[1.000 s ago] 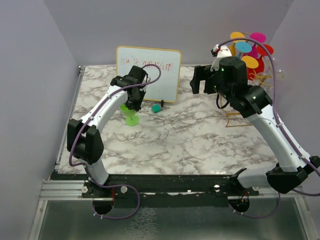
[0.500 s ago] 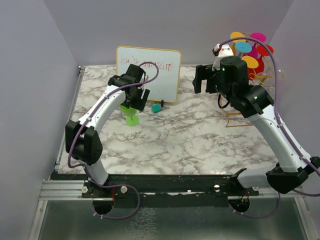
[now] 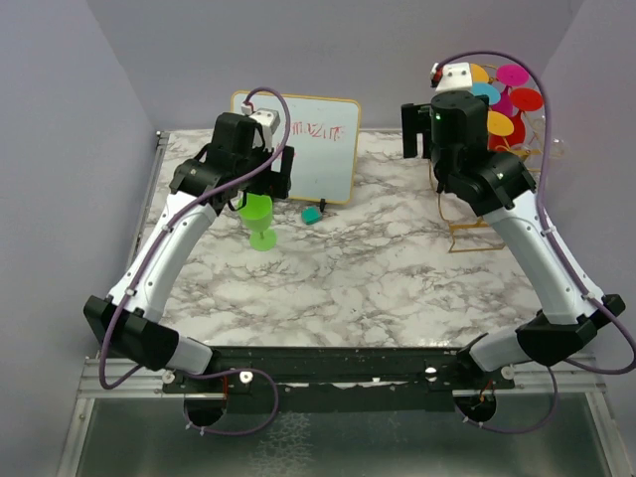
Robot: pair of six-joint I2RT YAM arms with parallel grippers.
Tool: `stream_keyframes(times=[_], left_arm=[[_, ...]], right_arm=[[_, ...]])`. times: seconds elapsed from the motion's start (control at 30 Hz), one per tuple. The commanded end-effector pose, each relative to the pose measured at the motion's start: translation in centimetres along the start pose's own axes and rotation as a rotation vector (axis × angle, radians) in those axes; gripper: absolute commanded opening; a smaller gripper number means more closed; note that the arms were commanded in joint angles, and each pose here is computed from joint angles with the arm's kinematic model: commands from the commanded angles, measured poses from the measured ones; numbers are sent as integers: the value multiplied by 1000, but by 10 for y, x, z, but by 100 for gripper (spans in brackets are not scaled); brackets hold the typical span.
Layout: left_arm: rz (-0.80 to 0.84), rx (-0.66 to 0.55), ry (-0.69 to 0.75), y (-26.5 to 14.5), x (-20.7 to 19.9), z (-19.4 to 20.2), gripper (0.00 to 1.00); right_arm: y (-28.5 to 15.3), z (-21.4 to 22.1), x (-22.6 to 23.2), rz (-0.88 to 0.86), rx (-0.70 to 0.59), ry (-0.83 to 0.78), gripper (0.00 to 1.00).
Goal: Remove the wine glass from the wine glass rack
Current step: Place the wine glass at the center of the board, then pick up the wine glass from the wine rack.
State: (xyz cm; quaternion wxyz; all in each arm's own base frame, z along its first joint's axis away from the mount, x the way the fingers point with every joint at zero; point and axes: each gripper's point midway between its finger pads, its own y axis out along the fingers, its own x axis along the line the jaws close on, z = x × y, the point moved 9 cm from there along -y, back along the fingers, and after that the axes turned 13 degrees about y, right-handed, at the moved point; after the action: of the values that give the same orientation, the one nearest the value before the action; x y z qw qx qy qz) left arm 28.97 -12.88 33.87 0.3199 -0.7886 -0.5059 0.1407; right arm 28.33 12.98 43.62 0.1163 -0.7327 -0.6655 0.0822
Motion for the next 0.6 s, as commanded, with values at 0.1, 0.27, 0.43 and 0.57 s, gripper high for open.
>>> stream_keyframes(times=[0.1, 0.27, 0.43, 0.57], left_arm=[[328, -237, -36, -23, -29, -14, 99], [486, -308, -47, -21, -51, -17, 99], [575, -307, -13, -18, -76, -15, 99], [606, -315, -7, -16, -89, -9, 99]], right_arm=[[9, -23, -40, 242, -32, -72, 100], [25, -27, -55, 272, 38, -80, 98], [39, -23, -68, 323, 88, -85, 88], [51, -23, -86, 347, 121, -84, 81]])
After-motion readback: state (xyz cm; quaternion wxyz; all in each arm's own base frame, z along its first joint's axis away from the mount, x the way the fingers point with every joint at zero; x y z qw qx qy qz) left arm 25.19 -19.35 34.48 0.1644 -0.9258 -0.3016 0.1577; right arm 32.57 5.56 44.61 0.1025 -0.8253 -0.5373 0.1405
